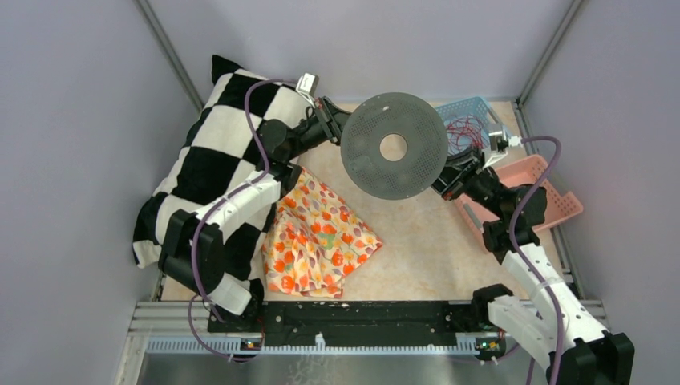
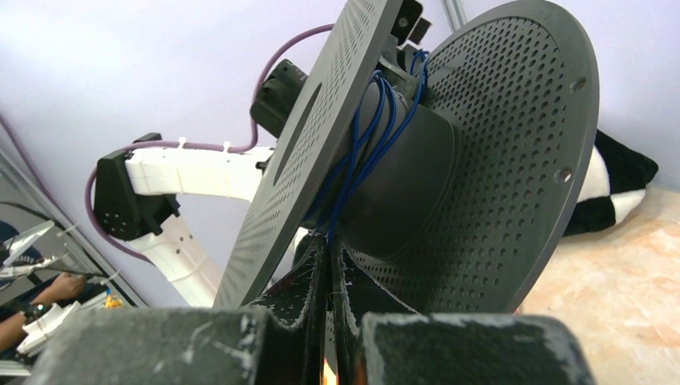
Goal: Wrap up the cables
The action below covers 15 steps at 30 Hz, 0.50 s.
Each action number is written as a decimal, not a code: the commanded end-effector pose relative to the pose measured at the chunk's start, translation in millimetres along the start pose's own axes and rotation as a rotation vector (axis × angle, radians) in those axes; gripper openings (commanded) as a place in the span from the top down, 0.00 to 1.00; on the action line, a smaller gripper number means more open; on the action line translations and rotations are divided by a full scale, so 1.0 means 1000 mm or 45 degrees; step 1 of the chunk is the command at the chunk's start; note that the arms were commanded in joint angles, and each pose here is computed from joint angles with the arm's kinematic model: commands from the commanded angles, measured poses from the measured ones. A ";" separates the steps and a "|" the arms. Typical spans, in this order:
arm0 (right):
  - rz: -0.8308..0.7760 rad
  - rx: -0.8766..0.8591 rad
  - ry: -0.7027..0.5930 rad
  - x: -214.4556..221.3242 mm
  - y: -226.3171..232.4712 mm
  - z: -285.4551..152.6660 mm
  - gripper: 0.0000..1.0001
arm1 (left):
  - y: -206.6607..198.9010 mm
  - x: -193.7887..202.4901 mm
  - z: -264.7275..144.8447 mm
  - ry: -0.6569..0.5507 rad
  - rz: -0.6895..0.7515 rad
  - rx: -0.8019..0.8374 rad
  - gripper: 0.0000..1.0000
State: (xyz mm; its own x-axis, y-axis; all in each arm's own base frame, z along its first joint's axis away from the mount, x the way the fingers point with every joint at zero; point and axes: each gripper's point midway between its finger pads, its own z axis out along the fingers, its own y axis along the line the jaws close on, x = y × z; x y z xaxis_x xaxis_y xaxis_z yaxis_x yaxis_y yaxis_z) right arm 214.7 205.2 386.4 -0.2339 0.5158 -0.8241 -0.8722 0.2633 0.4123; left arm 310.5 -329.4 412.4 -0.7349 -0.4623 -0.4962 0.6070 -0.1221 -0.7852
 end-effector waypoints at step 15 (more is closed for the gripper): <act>-0.214 -0.185 -0.084 -0.020 0.048 -0.008 0.87 | -0.064 -0.002 0.005 0.101 0.285 0.304 1.00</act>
State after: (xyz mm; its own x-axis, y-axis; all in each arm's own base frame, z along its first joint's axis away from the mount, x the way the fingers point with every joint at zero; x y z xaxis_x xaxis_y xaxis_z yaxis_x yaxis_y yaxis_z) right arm 192.6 201.4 400.6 -0.1492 0.5171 -0.8428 -0.9144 0.2522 0.3166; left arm 289.5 -333.1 432.7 -0.6997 -0.3812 -0.6042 0.6978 -0.1833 -0.6925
